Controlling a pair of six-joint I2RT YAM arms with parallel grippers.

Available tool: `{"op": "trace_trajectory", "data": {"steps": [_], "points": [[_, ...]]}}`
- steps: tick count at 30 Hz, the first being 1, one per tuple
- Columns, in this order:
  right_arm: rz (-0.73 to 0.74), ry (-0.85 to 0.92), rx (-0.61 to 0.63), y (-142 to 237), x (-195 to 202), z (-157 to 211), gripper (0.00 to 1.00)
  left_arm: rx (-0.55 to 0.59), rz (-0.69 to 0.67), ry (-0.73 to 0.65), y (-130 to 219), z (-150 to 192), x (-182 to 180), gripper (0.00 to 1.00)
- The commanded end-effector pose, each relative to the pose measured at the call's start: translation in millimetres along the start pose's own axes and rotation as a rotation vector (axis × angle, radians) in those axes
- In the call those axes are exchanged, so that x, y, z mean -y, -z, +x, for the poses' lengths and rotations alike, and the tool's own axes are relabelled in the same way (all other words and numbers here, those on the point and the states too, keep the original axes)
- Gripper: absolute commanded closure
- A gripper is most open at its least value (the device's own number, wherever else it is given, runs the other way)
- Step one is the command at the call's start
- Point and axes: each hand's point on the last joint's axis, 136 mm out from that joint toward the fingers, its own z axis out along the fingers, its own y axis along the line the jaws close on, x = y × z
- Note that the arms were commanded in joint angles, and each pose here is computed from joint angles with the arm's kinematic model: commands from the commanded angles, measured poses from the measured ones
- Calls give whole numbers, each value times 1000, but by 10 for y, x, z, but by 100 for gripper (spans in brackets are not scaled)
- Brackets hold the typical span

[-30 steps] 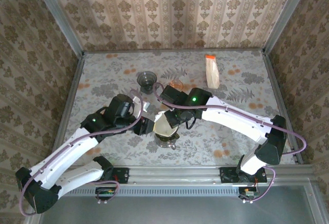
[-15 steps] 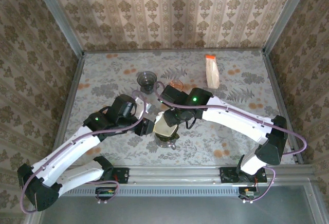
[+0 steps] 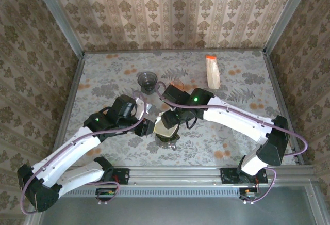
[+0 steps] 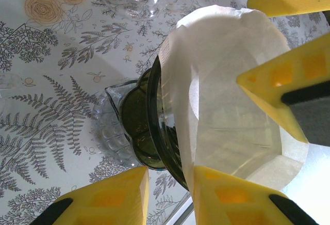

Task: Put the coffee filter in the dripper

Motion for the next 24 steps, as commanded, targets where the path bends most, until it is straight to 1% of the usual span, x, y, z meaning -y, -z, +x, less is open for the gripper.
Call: {"op": "trace_trajectory", "data": {"steps": [1, 19, 22, 24], "points": [[-24, -23, -28, -136, 6, -4, 34, -5, -13, -19, -16, 42, -32, 71], [-19, -29, -119, -512, 14, 195, 32, -1, -4, -16, -53, 27, -27, 71], [-18, -30, -126, -566, 9, 208, 32, -1, -1, -14, -58, 22, -22, 70], [-14, -30, -130, -599, 14, 217, 32, -2, -2, -12, -62, 26, -26, 67]]}}
